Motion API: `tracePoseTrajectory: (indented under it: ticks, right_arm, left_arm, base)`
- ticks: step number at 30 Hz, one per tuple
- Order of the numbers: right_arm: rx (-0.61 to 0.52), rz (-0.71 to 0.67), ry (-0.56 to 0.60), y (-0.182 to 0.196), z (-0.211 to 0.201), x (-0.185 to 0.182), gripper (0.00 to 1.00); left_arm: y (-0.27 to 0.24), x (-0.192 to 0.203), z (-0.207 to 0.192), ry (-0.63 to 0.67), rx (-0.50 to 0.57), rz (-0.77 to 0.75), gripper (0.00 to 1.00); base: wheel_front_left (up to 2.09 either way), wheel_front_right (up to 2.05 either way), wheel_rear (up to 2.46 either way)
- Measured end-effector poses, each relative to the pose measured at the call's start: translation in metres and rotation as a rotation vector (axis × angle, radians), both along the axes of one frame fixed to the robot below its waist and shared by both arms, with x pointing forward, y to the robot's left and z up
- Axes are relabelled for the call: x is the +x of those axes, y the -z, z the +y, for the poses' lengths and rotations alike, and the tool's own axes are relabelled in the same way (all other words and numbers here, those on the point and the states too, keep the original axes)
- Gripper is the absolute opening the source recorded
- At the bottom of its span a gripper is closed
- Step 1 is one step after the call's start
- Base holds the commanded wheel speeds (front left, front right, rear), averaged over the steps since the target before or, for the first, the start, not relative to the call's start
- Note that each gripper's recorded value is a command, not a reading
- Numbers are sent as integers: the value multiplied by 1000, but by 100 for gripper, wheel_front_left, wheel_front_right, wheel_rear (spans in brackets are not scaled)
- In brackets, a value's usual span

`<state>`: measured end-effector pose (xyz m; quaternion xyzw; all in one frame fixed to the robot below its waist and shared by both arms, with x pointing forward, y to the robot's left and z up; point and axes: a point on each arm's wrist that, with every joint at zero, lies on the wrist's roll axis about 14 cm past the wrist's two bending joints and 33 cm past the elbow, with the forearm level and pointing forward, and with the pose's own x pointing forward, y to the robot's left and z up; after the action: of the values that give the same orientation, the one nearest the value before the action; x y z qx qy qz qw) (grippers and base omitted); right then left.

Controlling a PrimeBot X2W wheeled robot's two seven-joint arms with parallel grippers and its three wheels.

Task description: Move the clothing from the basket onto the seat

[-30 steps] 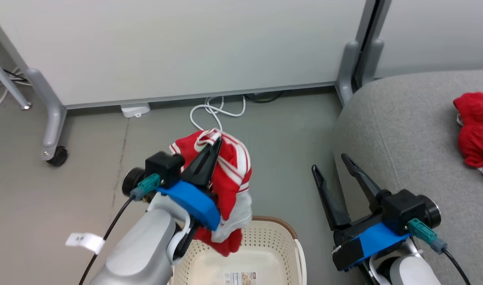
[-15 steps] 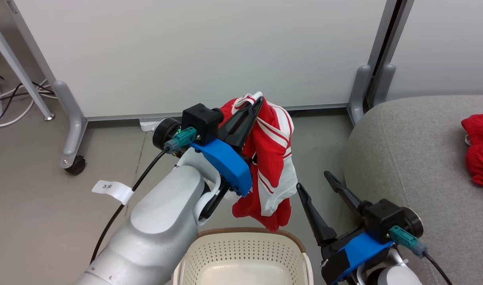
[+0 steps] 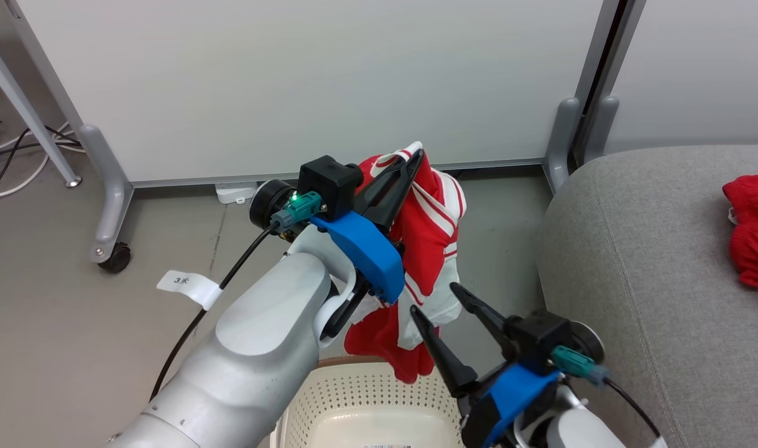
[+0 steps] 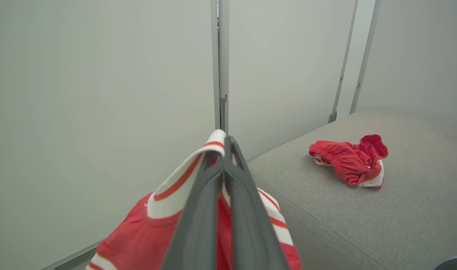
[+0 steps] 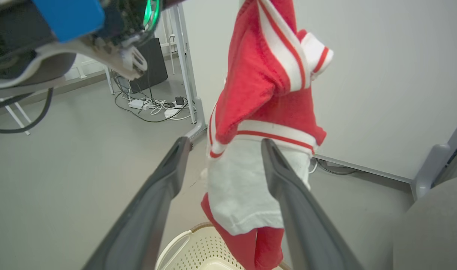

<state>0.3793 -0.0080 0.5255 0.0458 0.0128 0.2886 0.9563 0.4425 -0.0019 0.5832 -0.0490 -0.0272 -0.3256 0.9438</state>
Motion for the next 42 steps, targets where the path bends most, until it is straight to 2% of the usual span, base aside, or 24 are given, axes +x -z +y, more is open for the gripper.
tracePoseTrajectory:
  ticks: [3, 15, 16, 17, 18, 39, 40, 42]
  right_arm:
    - [-17, 17, -45, 5, 14, 4, 100]
    - [-63, 71, -80, 22, 26, 31, 100]
    - [-67, 72, -83, 23, 27, 33, 63]
    - [-67, 74, -85, 23, 28, 35, 22]
    - [-78, 79, -88, 25, 29, 36, 0]
    - [-75, 80, -64, 29, 19, 39, 0]
    - [-75, 80, -61, 30, 18, 39, 0]
    - [-74, 79, -57, 30, 16, 39, 0]
  left_arm:
    - [-2, 0, -5, 13, -4, -3, 0]
    - [-5, -6, -7, 29, 1, -5, 0]
    - [-4, -6, -7, 31, 2, -4, 0]
    - [-4, -7, -7, 32, 2, -5, 0]
    - [-5, -7, -7, 32, 2, -5, 0]
    - [-4, -7, -12, 38, -2, 4, 0]
    - [-4, -7, -12, 37, -4, 5, 4]
    - [-5, -5, -12, 34, -8, 6, 43]
  base:
    - [0, 0, 0]
    - [0, 0, 0]
    - [0, 0, 0]
    - [0, 0, 0]
    - [0, 0, 0]
    - [0, 0, 0]
    - [0, 0, 0]
    - [0, 0, 0]
